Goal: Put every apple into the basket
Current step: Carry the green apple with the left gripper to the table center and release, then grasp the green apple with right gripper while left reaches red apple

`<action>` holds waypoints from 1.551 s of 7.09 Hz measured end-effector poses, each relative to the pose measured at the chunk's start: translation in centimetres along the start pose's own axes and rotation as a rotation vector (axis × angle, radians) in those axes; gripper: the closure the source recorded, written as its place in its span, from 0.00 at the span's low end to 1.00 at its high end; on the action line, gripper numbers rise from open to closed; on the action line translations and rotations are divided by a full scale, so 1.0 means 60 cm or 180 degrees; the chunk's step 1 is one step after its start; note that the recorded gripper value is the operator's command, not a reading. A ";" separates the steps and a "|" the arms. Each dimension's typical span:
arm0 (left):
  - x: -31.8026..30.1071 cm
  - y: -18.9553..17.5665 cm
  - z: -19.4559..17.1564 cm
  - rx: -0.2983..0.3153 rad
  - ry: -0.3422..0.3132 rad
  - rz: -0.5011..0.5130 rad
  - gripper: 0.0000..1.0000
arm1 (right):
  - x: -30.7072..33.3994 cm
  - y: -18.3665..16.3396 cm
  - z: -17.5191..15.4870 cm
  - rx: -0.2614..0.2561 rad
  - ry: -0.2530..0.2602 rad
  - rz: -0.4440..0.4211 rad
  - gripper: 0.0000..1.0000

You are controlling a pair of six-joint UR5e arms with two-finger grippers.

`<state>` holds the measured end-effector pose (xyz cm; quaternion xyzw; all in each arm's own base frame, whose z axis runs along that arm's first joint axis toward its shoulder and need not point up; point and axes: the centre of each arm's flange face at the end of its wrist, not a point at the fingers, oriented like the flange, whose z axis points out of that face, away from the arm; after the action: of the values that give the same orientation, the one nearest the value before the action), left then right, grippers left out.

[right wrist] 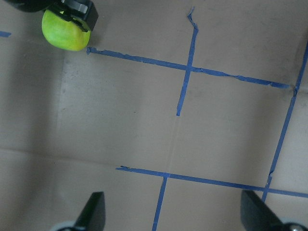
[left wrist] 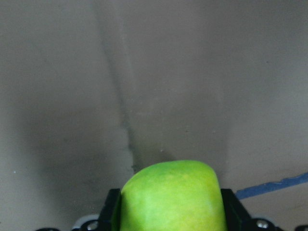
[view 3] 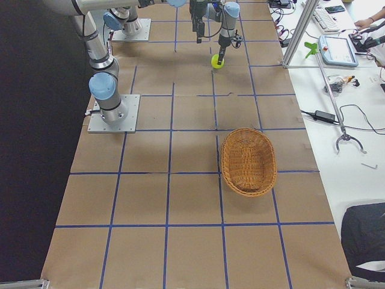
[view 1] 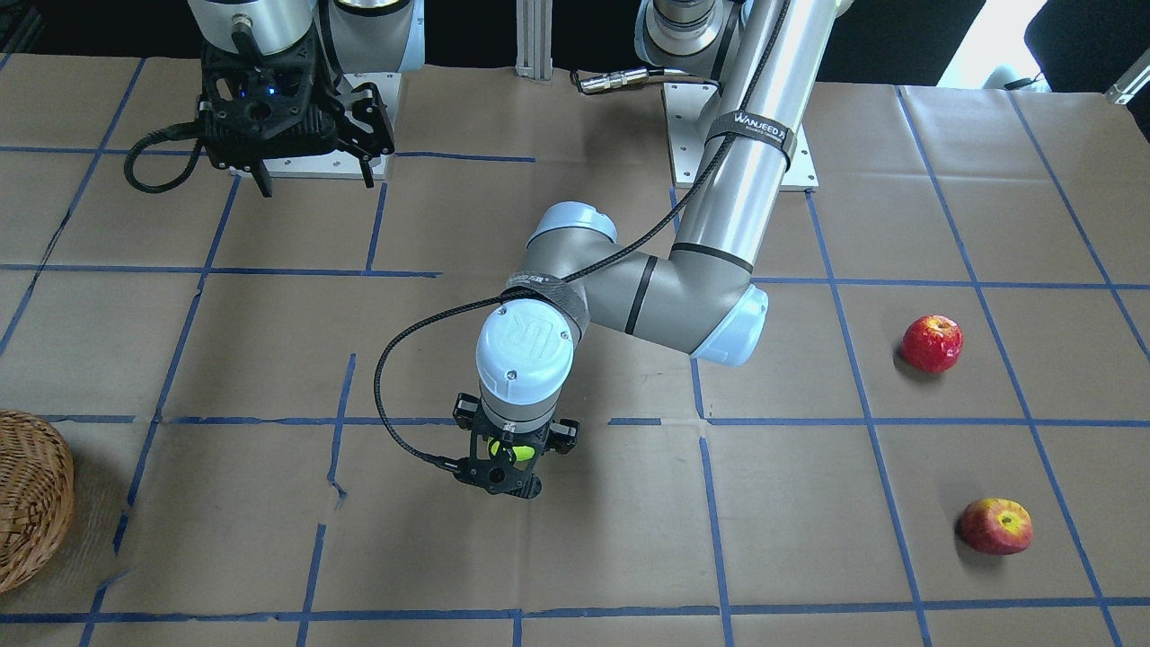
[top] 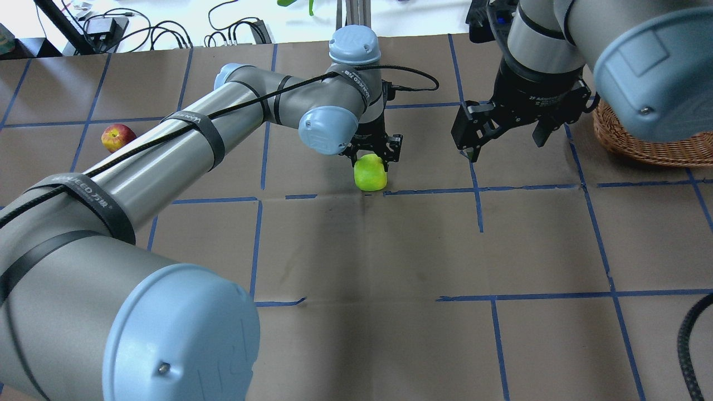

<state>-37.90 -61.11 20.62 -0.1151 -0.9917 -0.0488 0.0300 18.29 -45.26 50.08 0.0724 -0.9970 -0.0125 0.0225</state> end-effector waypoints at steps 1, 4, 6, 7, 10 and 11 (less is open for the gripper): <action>-0.001 0.004 0.004 -0.0019 -0.0008 -0.0059 0.01 | 0.005 0.000 0.001 -0.0005 0.0000 0.0291 0.00; -0.014 0.002 -0.087 0.0193 0.0064 -0.0304 0.01 | 0.036 -0.011 0.020 -0.0097 -0.0125 0.0919 0.00; -0.121 0.027 -0.245 0.0231 0.0073 -0.0432 0.01 | 0.055 -0.057 0.095 -0.0285 -0.0270 0.1049 0.00; -0.238 0.060 -0.313 0.0157 0.0048 -0.0423 0.01 | 0.049 -0.095 0.140 -0.0284 -0.0287 0.1035 0.00; -0.643 0.224 -0.339 -0.0151 -0.0145 -0.0465 0.01 | -0.103 -0.203 0.273 -0.0121 -0.0285 0.0809 0.00; -0.743 0.279 -0.304 -0.0188 -0.0178 -0.0459 0.01 | -0.168 -0.228 0.310 -0.0105 -0.0280 0.0734 0.00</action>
<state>10.15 -56.84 37.08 -0.0455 -0.9960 -0.0769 -0.0046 29.35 -56.91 30.67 -0.0439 -0.9984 -0.0294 -0.0188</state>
